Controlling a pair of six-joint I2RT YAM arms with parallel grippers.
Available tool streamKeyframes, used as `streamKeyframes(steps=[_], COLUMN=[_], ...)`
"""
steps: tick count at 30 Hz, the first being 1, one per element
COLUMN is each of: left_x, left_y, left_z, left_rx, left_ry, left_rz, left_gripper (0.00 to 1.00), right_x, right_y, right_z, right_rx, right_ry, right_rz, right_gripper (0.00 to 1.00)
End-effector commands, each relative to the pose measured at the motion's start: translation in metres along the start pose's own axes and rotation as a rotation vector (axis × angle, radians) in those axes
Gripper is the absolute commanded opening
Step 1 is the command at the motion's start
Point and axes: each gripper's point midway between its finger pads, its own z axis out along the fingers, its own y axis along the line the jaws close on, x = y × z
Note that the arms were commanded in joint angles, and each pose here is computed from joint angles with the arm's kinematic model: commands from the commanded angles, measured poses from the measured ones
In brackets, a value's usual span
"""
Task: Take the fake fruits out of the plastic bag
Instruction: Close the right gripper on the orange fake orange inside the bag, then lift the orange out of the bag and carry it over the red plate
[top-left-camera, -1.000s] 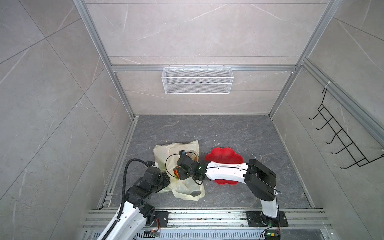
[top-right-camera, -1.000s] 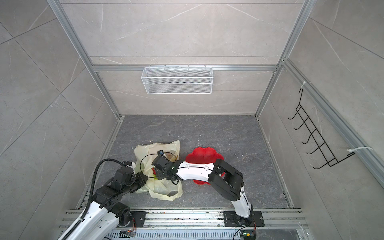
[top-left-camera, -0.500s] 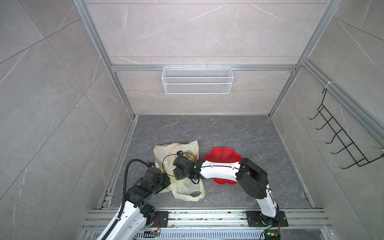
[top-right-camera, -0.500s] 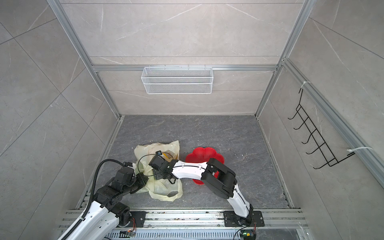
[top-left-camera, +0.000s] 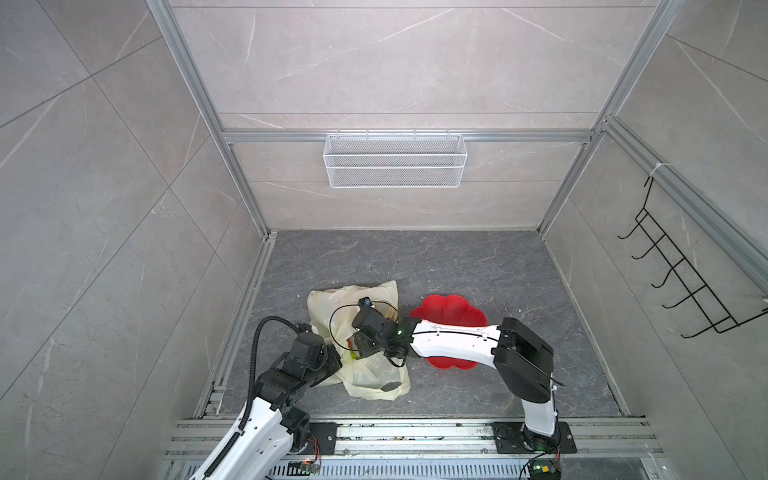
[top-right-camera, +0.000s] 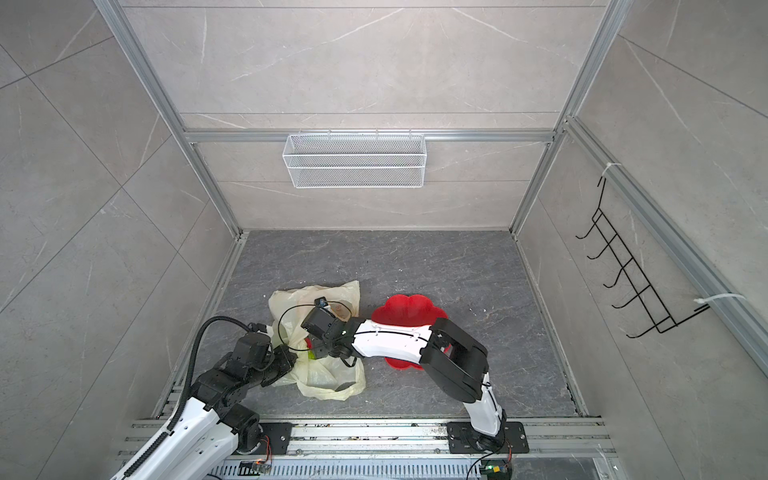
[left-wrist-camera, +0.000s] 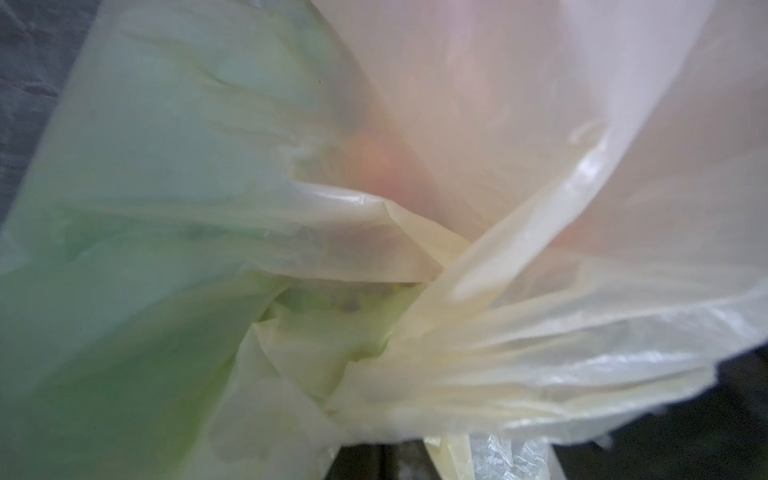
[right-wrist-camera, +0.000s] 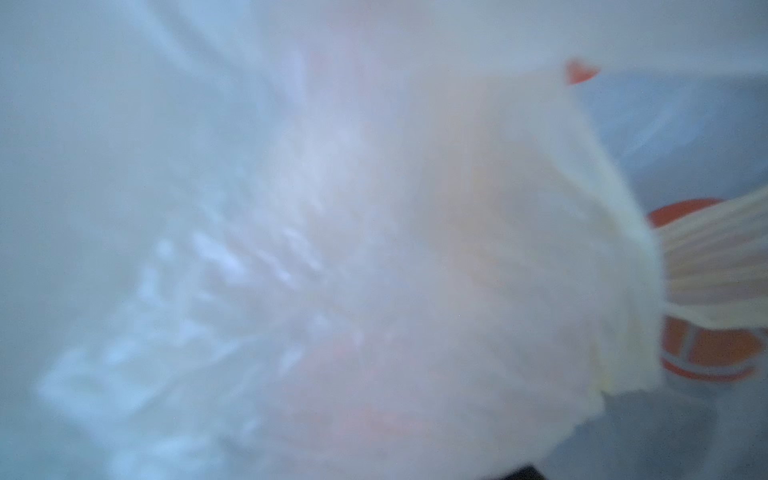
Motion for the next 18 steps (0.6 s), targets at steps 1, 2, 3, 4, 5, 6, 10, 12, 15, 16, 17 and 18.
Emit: streamKeyframes(steps=[1, 2, 3, 4, 5, 6, 10, 12, 15, 16, 17, 18], left_x=[-0.002, -0.003, -0.003, -0.003, -0.004, -0.005, -0.009, -0.011, -0.013, -0.014, -0.014, -0.014], left_y=[-0.002, -0.002, -0.002, -0.002, -0.004, -0.005, -0.008, -0.009, -0.009, -0.010, -0.012, -0.015], left_z=[0.000, 0.000, 0.000, 0.000, 0.000, -0.001, -0.001, -0.001, 0.000, 0.001, 0.002, 0.003], left_rx=[0.002, 0.000, 0.002, 0.002, 0.006, 0.011, 0.015, 0.011, 0.005, 0.006, 0.016, 0.026], left_ry=[-0.010, -0.010, -0.010, -0.010, -0.012, -0.016, -0.032, -0.034, -0.043, -0.044, -0.040, -0.036], left_rz=[0.010, 0.012, 0.014, 0.014, 0.014, 0.014, 0.016, 0.017, 0.017, 0.017, 0.016, 0.016], left_gripper=[0.00, 0.00, 0.00, 0.00, 0.00, 0.00, 0.00, 0.00, 0.00, 0.00, 0.00, 0.00], right_x=[-0.014, -0.016, -0.014, -0.015, -0.014, -0.013, -0.007, -0.007, -0.003, -0.001, -0.001, 0.002], right_y=[0.002, 0.002, 0.002, 0.002, 0.001, 0.000, -0.004, -0.015, -0.036, -0.043, -0.050, -0.061], right_z=[-0.031, -0.036, -0.040, -0.044, -0.047, -0.050, -0.068, -0.082, -0.101, -0.106, -0.113, -0.118], right_rx=[-0.022, -0.027, -0.035, -0.041, -0.045, -0.052, -0.098, -0.118, -0.124, -0.120, -0.127, -0.126], right_ry=[-0.052, -0.057, -0.055, -0.059, -0.060, -0.059, -0.058, -0.066, -0.085, -0.086, -0.093, -0.091], right_rz=[0.006, 0.010, 0.011, 0.016, 0.021, 0.023, 0.038, 0.072, 0.104, 0.112, 0.126, 0.152], right_gripper=[0.57, 0.57, 0.57, 0.57, 0.57, 0.57, 0.57, 0.57, 0.56, 0.56, 0.56, 0.56])
